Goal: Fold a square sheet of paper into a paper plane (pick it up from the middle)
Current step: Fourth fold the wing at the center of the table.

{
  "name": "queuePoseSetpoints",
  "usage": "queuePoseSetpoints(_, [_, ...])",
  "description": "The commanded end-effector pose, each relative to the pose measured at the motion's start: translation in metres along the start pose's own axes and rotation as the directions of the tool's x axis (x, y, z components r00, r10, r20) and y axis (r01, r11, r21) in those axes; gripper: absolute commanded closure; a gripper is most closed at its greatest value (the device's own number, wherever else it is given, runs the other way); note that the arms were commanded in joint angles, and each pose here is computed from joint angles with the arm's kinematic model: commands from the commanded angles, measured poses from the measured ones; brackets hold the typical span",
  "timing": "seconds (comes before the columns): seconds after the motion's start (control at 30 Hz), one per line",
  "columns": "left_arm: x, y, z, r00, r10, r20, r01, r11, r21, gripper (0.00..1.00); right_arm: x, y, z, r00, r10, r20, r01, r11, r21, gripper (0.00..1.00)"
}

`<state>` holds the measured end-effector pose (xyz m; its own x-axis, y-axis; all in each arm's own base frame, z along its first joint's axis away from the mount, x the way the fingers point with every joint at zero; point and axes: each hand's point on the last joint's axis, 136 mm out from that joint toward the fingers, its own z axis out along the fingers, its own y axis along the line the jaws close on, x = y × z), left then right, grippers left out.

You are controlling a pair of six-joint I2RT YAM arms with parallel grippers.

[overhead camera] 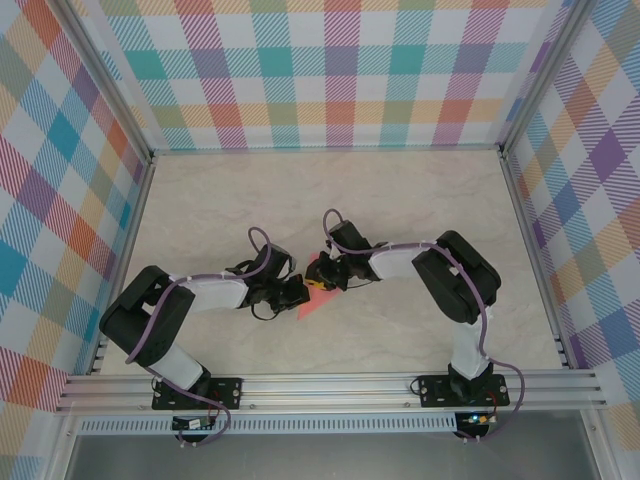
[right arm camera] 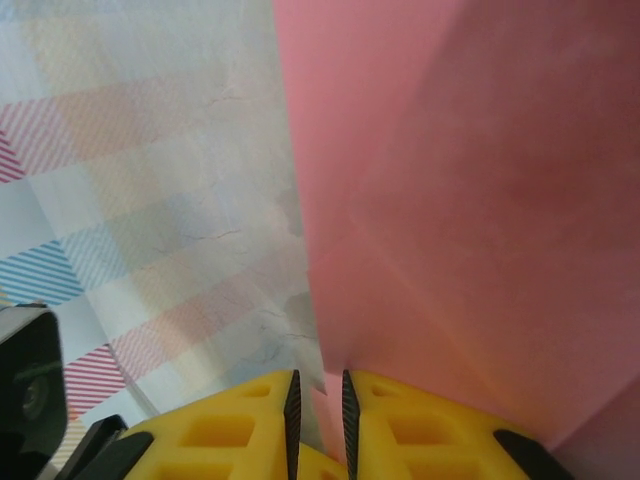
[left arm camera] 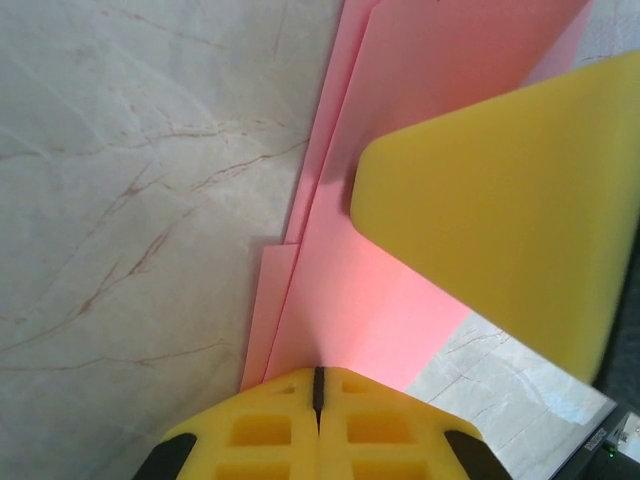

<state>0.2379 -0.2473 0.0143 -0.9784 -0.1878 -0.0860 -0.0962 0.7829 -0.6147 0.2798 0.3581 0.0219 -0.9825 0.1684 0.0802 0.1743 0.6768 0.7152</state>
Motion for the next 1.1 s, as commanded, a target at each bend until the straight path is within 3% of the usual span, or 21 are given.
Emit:
queuePoseSetpoints(0.0, [0.033, 0.08, 0.005, 0.996, -0.057, -0.063, 0.036, 0.956, -0.292, 1.0, -0.011, -0.011, -0.015, 0.999, -0.018, 0.038, 0.015, 0.997, 0.073, 0.81])
queuePoseSetpoints(0.27, [0.03, 0.074, 0.005, 0.997, -0.047, -0.064, 0.028, 0.96, -0.278, 1.0, -0.002, 0.02, -0.02, 0.996, -0.093, 0.015, 0.094, 0.994, -0.052, 0.92])
queuePoseSetpoints(0.67, [0.032, 0.079, 0.001, 0.997, -0.045, -0.06, 0.025, 0.956, -0.294, 1.0, -0.006, -0.033, 0.004, 0.999, -0.028, 0.029, 0.025, 0.995, 0.095, 0.92])
queuePoseSetpoints(1.07, [0.04, 0.091, 0.0, 0.996, -0.053, -0.068, 0.029, 0.947, -0.32, 1.0, -0.05, -0.053, -0.017, 0.993, -0.004, 0.121, -0.009, 0.994, 0.108, 0.88])
